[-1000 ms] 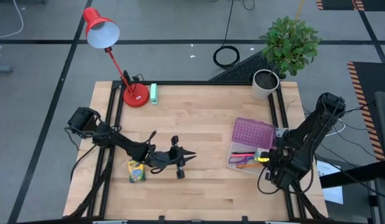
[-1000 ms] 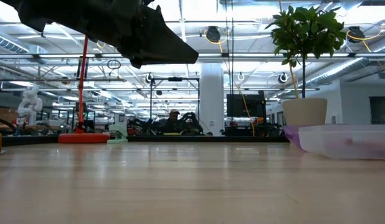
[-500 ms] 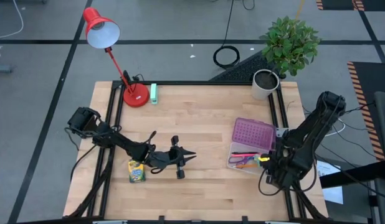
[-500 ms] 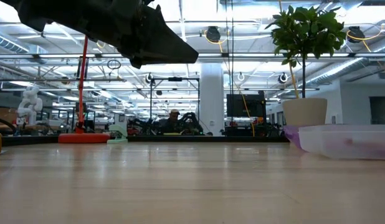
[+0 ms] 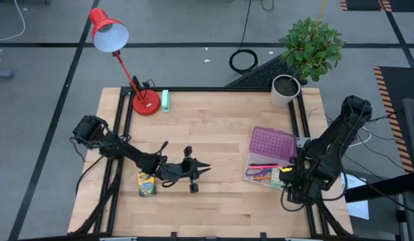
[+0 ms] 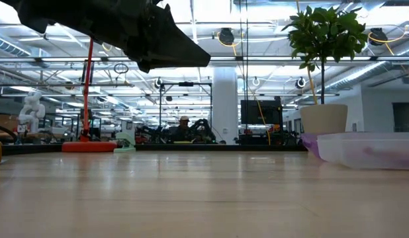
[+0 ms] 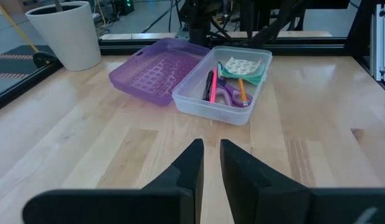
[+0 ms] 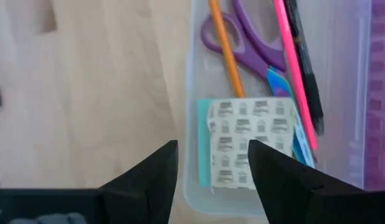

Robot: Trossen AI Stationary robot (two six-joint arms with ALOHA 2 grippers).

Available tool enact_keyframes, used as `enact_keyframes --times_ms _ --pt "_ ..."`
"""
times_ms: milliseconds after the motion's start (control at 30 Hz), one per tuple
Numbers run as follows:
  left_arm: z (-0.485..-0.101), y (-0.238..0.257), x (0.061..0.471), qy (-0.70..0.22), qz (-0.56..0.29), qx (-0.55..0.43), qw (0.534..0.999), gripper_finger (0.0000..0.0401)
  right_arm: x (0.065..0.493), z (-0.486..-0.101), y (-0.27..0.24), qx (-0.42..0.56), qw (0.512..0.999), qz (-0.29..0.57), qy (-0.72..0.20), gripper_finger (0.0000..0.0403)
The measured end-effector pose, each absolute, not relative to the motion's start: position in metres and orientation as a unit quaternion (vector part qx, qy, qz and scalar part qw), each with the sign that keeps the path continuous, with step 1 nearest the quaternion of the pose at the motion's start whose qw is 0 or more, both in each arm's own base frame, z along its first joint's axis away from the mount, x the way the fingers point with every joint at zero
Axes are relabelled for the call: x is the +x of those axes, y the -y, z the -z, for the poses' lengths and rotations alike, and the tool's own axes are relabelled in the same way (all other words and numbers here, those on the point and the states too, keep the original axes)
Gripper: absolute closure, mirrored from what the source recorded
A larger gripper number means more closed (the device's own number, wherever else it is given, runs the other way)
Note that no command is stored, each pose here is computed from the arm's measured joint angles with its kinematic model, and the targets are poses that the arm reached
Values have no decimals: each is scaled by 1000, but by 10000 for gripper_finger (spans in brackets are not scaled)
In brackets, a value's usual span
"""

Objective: Pack school essentials
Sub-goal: Put the crayon box into the supply box

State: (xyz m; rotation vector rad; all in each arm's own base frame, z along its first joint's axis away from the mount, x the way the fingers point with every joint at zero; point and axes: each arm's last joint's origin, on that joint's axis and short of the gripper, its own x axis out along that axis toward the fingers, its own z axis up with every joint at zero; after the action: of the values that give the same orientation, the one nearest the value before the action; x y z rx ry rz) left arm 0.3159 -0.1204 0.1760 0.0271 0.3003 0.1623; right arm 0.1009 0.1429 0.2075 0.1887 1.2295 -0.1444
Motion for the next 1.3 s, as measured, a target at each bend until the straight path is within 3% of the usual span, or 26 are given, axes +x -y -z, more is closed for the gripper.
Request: enact_keyframes --times_ms 567,800,1000,1133,1300 --pt "-176 120 316 -149 -81 9 985 343 108 -212 -147 59 859 40 -507 254" --pt "-185 118 297 -215 -120 -36 969 343 120 -219 -149 -7 936 76 -344 255" --pt "-203 119 264 -250 -171 -88 949 342 128 -201 -146 -97 959 103 -245 255" --pt "-205 118 250 -275 -193 -121 934 319 136 -180 -139 -97 965 105 -220 255" --pt "-202 117 238 -321 -198 -185 907 252 141 -159 -129 -78 976 66 -193 255"
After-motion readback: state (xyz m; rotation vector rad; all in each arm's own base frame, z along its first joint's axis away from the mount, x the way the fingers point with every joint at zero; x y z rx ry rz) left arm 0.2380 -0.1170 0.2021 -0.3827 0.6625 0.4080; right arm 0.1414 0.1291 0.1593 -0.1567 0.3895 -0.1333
